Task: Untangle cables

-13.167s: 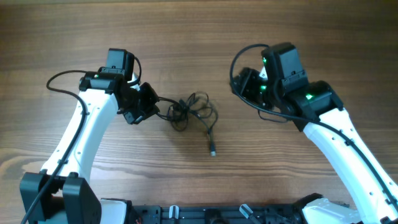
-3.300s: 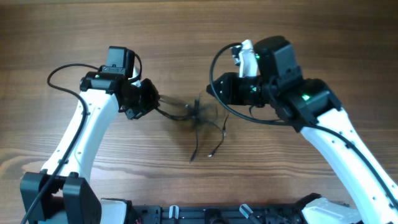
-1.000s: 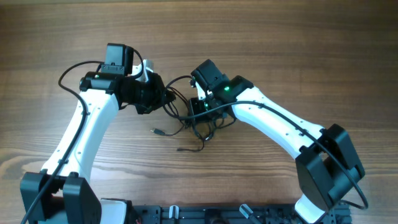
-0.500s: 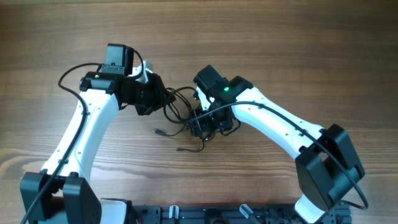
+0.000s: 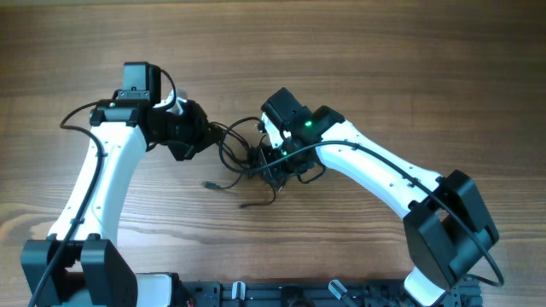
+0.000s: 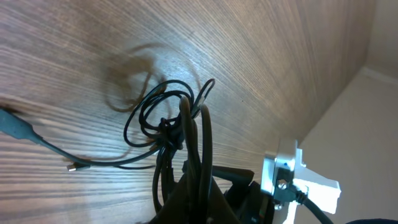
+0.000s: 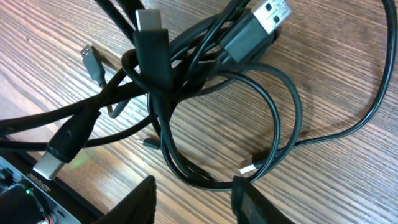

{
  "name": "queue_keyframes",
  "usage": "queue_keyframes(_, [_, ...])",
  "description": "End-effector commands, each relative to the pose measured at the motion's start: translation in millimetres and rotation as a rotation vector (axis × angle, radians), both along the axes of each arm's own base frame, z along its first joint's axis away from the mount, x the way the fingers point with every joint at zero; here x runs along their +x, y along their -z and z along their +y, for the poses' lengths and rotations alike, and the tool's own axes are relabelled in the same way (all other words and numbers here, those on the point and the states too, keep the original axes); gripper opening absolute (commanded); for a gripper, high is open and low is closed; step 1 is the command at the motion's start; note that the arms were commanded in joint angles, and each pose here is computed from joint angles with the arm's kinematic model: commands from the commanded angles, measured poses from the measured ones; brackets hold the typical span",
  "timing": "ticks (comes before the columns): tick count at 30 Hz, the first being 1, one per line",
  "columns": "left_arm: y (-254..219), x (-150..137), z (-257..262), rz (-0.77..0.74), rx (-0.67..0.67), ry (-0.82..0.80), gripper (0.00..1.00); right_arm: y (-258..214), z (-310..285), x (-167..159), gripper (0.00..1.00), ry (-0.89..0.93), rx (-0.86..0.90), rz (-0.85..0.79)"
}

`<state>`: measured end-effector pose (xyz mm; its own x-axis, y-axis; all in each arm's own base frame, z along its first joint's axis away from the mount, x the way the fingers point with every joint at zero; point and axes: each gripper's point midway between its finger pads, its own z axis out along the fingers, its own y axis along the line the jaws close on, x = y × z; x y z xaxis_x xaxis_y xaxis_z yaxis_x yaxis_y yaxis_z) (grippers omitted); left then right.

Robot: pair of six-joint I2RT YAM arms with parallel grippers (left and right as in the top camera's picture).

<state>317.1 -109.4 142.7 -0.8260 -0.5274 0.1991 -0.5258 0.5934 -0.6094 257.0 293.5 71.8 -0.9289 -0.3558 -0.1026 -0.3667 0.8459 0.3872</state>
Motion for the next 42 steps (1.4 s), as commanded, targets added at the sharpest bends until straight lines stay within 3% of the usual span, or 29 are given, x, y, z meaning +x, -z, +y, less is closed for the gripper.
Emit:
queue_keyframes(1, [-5.0, -2.6, -6.5, 0.017, -0.059, 0.004, 0.06, 12.8, -1.6, -2.3, 0.35, -0.016, -0.029, 0.009])
queue_keyframes(6, [-19.7, -4.6, -19.3, 0.021, -0.181, 0.022, 0.05, 15.8, -8.9, 2.1, 0.31, 0.014, -0.075, -0.01])
queue_keyframes(9, [-22.4, -1.1, -10.7, 0.031, -0.207, -0.021, 0.04, 22.3, -33.3, 11.7, 0.31, 0.189, -0.205, -0.021])
queue_keyframes(12, [-21.9, 1.7, 3.8, 0.04, -0.21, -0.069, 0.04, 25.3, -59.1, 17.5, 0.38, 0.363, -0.297, 0.001])
queue_keyframes(19, [-22.4, 1.1, 12.9, 0.057, -0.222, -0.101, 0.04, 21.3, -48.1, 12.8, 0.47, 0.341, -0.183, 0.103])
queue_keyframes(24, [-22.3, 1.1, 12.8, 0.056, -0.221, -0.101, 0.04, 22.0, -42.6, 5.7, 0.46, 0.359, -0.173, 0.135])
queue_keyframes(29, [-20.3, 1.5, 14.8, 0.054, -0.205, -0.102, 0.05, 38.7, -41.6, -1.8, 0.36, 0.457, -0.159, 0.186])
queue_keyframes(32, [-19.0, 1.7, 15.9, 0.054, -0.195, -0.105, 0.05, 40.4, -20.2, -9.1, 0.34, 0.431, -0.038, 0.251])
queue_keyframes(42, [-19.0, 1.7, 16.0, 0.054, -0.195, -0.105, 0.05, 50.1, -12.7, -15.9, 0.43, 0.475, 0.015, 0.303])
